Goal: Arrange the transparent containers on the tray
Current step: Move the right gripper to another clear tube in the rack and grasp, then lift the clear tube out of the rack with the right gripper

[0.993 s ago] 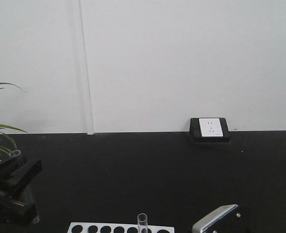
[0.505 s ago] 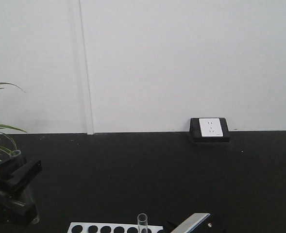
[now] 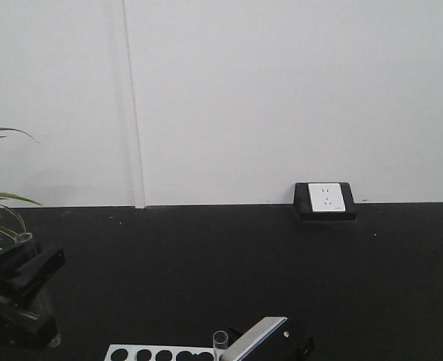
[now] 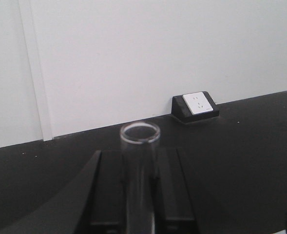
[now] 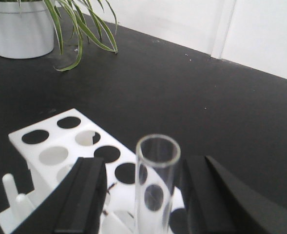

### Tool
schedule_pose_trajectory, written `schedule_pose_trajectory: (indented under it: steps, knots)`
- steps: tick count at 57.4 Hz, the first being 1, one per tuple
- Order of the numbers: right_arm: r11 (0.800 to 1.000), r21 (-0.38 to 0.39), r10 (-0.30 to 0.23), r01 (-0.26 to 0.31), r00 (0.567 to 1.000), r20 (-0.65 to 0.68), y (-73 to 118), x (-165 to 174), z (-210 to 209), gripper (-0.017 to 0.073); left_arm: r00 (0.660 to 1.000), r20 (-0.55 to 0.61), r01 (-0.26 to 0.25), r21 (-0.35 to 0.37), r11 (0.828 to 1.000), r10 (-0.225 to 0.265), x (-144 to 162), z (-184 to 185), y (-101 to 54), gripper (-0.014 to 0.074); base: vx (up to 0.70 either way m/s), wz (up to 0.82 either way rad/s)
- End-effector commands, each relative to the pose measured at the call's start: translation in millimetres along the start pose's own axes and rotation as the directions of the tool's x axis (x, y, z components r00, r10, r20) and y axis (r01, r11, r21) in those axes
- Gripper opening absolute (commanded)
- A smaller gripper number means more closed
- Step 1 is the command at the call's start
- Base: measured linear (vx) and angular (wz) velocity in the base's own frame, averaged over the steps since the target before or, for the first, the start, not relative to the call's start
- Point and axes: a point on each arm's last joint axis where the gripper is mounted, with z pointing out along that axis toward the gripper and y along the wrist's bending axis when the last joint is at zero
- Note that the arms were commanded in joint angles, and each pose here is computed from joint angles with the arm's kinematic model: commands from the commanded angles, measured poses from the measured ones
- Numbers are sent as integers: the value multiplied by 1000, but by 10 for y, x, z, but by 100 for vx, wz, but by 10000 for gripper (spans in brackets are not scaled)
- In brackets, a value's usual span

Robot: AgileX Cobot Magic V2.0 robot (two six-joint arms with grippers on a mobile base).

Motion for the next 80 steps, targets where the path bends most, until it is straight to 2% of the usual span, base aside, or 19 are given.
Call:
schedule_pose_trajectory:
  steps: [1,13,25,35,45,57,72,80]
  knots:
    - [1000,3,-3,3,991,130,-6,-221,33,421,991,134,12,26,1000,-16,-230,-23,-36,135,0,0]
    - [999,-2,45,-45,994,98,0,-125,87,405,991,134,12,26,1000,-16,-230,-23,-36,135,0,0]
    - [996,-6,92,-92,992,86,3,-75,115,287,991,134,12,26,1000,-16,-230,-23,-36,135,0,0]
    - [996,-6,92,-92,992,85,3,-75,115,183,991,134,12,26,1000,-16,-230,-23,-36,135,0,0]
    - [996,-6,92,-92,992,85,3,-75,115,124,991,134,12,26,1000,-16,-230,-23,-36,135,0,0]
    - [996,-7,93,-92,991,98,-1,-136,80,106,991,132,11,25,1000,-15,-229,-23,-35,135,0,0]
    - [995,-5,97,-97,989,114,-31,-430,-150,110,994,106,11,18,1000,-13,-205,-20,-29,135,0,0]
    - [989,25,141,-147,977,161,-85,-600,-293,110,996,88,12,14,1000,-13,-187,-15,-25,135,0,0]
